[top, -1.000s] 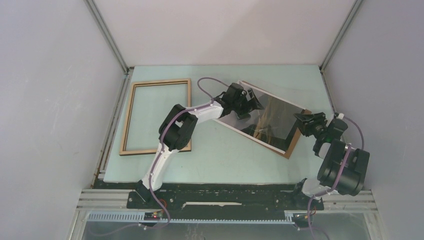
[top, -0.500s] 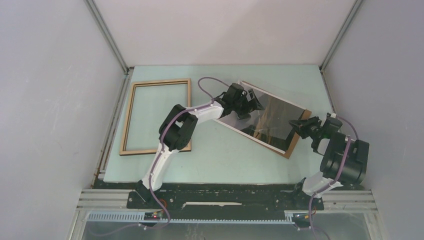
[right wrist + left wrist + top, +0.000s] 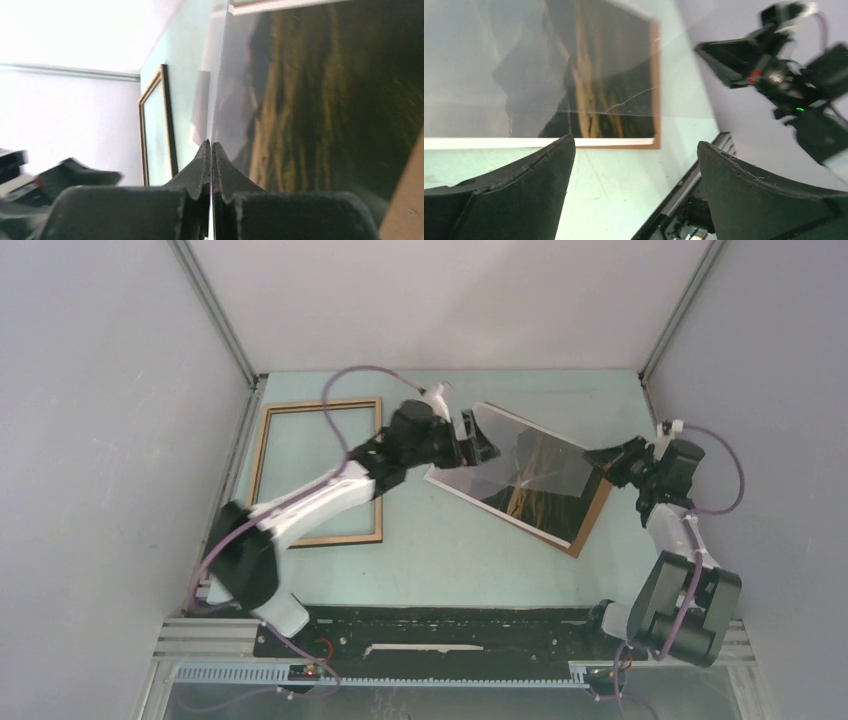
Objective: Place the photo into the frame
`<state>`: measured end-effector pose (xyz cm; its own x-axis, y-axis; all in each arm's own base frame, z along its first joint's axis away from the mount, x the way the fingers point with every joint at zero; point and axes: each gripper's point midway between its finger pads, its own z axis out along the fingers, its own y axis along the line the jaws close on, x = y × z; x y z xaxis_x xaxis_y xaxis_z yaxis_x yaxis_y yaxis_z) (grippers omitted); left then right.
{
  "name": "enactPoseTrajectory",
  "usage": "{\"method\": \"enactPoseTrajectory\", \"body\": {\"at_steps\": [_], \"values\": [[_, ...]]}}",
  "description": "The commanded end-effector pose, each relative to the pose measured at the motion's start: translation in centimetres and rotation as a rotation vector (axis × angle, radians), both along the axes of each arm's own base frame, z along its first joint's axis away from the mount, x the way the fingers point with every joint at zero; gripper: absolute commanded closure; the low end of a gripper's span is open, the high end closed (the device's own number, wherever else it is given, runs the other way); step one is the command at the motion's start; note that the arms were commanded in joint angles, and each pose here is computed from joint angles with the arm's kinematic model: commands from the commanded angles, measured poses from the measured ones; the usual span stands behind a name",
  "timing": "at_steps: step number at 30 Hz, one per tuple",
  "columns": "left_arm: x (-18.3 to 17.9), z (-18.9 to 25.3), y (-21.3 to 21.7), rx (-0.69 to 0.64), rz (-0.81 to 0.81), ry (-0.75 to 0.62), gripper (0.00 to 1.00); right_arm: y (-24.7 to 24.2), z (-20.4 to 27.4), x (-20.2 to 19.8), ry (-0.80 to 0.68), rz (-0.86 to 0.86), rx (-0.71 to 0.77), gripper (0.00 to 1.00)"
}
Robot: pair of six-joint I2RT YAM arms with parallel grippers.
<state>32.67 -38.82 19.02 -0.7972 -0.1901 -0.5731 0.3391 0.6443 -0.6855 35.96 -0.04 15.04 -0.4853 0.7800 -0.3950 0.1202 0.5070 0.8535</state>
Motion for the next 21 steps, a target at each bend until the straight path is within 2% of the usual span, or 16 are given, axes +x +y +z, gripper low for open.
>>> {"method": "enactPoseTrajectory", "body": {"at_steps": [1, 7, 10, 13, 17, 21], "values": [[-2.0, 7.9, 6.5, 0.043, 0.062, -0.208, 0.00, 2.6, 7.1, -0.5, -0.133, 0.138, -0.096, 1.00], [-4.5, 11.2, 13.4, 0.121, 0.169, -0.251, 0.00, 7.4, 16.8, -0.5, -0.279, 0.307, -0.083, 1.00], [-5.3, 10.8, 17.6, 0.251, 0.261, -0.255, 0.00, 9.4, 20.7, -0.4, -0.314, 0.360, -0.085, 1.00], [-6.2, 11.1, 21.1, 0.338, 0.325, -0.260, 0.00, 12.3, 23.9, -1.1, -0.361, 0.484, -0.054, 1.00], [-7.0, 13.5, 24.2, 0.336, 0.354, -0.312, 0.00, 15.7, 26.2, -2.6, -0.382, 0.629, -0.020, 1.00], [-7.1, 17.7, 24.7, 0.262, 0.315, -0.442, 0.00, 18.8, 27.3, -5.7, -0.414, 0.777, 0.008, 1.00]]}}
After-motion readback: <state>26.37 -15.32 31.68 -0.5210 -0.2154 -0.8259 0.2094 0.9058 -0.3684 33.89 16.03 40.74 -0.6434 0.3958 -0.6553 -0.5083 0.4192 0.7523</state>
